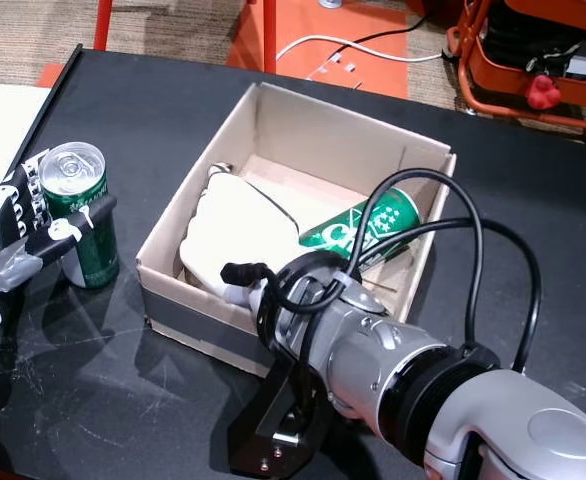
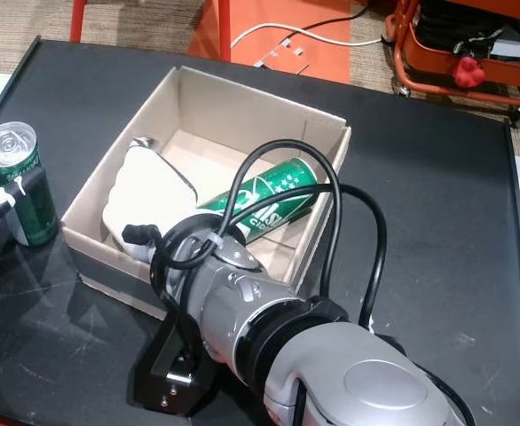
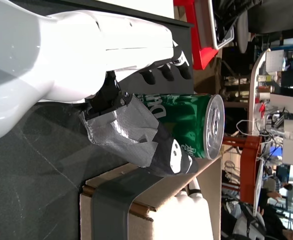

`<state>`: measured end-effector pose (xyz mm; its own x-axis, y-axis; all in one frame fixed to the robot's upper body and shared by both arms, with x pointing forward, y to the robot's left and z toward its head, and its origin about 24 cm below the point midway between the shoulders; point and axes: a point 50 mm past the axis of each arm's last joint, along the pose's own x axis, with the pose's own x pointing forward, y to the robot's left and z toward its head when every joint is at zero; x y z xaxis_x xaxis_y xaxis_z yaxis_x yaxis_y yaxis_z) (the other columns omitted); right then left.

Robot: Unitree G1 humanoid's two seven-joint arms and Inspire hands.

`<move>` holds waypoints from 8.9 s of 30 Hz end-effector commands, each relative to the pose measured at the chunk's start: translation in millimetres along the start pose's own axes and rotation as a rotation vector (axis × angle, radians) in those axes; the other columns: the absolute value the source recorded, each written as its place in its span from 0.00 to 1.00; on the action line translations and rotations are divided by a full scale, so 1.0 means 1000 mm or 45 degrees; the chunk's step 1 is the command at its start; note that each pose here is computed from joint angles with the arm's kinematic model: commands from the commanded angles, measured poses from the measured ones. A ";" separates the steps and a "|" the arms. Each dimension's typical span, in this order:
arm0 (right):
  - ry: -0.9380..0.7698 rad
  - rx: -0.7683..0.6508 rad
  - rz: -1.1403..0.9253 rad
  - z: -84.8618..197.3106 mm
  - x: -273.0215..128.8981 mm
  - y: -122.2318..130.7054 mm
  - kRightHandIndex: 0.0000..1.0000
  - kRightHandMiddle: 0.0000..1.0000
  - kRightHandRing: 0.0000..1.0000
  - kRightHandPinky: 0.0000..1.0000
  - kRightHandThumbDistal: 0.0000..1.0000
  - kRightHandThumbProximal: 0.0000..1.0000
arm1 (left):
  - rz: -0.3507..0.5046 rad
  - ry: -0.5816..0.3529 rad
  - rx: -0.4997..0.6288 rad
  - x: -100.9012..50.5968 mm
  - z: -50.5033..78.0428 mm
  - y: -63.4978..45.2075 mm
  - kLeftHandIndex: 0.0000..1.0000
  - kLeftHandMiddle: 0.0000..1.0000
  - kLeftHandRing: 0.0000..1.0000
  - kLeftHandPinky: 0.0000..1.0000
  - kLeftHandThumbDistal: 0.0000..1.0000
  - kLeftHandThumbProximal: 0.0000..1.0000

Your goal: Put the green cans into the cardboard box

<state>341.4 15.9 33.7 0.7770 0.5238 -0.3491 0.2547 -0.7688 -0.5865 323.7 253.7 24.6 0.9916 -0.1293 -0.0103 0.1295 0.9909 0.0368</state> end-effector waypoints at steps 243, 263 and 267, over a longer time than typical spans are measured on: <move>-0.256 2.532 -2.043 -0.104 -0.199 0.166 0.73 0.65 0.66 0.65 0.82 0.53 | -0.809 -0.344 1.214 0.063 0.069 -0.138 0.52 0.49 0.50 0.55 0.66 0.00; -0.264 2.594 -2.020 -0.108 -0.186 0.162 0.76 0.65 0.66 0.65 0.70 0.52 | -0.687 -0.592 1.325 0.078 0.121 -0.137 0.76 0.73 0.73 0.76 0.84 0.19; -0.261 2.600 -2.013 -0.109 -0.183 0.160 0.77 0.65 0.65 0.65 0.60 0.52 | -0.562 -0.818 1.456 0.084 0.165 -0.134 0.95 0.90 0.89 0.86 1.00 0.37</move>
<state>300.5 -243.7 81.0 0.6092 0.1613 0.7765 -0.3413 0.9371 0.0731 389.2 105.8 162.6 0.6916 -0.7062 0.1519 0.1353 0.3332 0.9331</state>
